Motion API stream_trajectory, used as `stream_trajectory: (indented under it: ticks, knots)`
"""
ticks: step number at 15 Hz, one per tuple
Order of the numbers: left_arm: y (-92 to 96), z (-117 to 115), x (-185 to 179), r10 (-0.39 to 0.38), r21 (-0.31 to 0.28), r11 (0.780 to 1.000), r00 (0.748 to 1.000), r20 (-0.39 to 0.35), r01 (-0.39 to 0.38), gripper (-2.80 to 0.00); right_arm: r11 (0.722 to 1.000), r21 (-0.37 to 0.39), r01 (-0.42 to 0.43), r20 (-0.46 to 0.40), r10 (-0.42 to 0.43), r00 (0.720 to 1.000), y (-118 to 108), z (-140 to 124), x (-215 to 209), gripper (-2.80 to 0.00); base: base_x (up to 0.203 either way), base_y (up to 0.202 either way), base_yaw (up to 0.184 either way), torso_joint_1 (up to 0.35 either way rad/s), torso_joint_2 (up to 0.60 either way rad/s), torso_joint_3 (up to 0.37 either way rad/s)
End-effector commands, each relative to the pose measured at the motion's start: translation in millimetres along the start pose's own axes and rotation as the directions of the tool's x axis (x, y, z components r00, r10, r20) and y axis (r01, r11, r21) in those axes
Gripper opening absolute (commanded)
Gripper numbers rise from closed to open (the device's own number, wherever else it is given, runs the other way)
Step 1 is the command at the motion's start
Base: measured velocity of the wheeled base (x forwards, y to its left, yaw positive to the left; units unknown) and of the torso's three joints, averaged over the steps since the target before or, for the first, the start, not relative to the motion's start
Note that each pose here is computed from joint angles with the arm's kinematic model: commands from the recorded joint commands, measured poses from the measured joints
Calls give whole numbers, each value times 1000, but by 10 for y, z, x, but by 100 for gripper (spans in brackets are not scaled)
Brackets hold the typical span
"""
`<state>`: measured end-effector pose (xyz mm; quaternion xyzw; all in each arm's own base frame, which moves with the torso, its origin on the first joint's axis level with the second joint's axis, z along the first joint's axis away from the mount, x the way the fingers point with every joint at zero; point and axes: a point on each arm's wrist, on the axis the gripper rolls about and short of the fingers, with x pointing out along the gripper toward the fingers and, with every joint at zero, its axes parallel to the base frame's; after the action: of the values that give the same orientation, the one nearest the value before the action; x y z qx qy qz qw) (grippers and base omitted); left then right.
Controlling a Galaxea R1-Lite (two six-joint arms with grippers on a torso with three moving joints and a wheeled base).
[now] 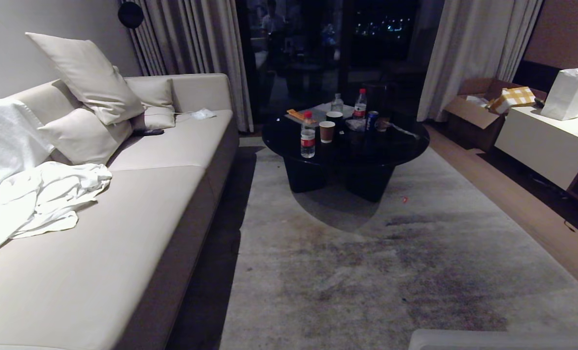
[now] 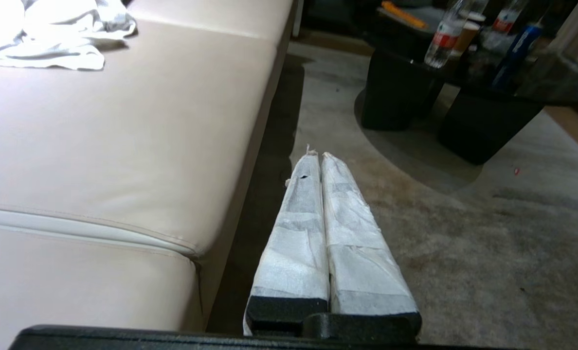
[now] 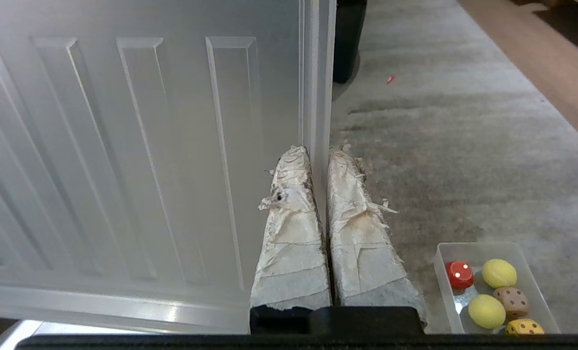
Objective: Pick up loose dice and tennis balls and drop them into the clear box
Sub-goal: Close the lid
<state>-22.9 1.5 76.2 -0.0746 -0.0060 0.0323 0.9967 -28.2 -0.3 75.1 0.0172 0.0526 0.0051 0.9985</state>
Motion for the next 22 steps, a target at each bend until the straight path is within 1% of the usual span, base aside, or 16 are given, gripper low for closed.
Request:
stream_trajectory:
  ticks: [1,8,9,12,14,22]
  knots:
    - [1,-3,2,1,-1,1000,1000,-2,-1,-280,1000,0,-2,-2,2,1000,0,-1,1,-280,0,0,0,0,2,-163]
    - [0,-5,2,-2,21,1000,1000,-5,2,-280,1000,0,0,-2,0,1000,0,-1,1,-280,0,0,0,4,1,-189]
    - [0,-5,2,-4,30,1000,1000,-5,4,-280,1000,2,-1,-2,1,1000,0,-1,1,-280,0,0,0,1,3,-198]
    - [-1,-10,2,-10,98,995,1000,-10,11,-280,1000,0,0,-2,0,1000,0,-1,1,-280,0,0,0,2,1,-195]
    - [-4,-10,2,-21,105,994,1000,-12,22,-280,1000,0,-1,-2,1,1000,0,-1,1,-280,0,0,0,3,6,-194]
    - [-4,-12,2,-22,114,993,1000,-14,24,-280,1000,0,-2,-2,2,1000,0,-1,1,-280,0,0,0,2,1,-199]
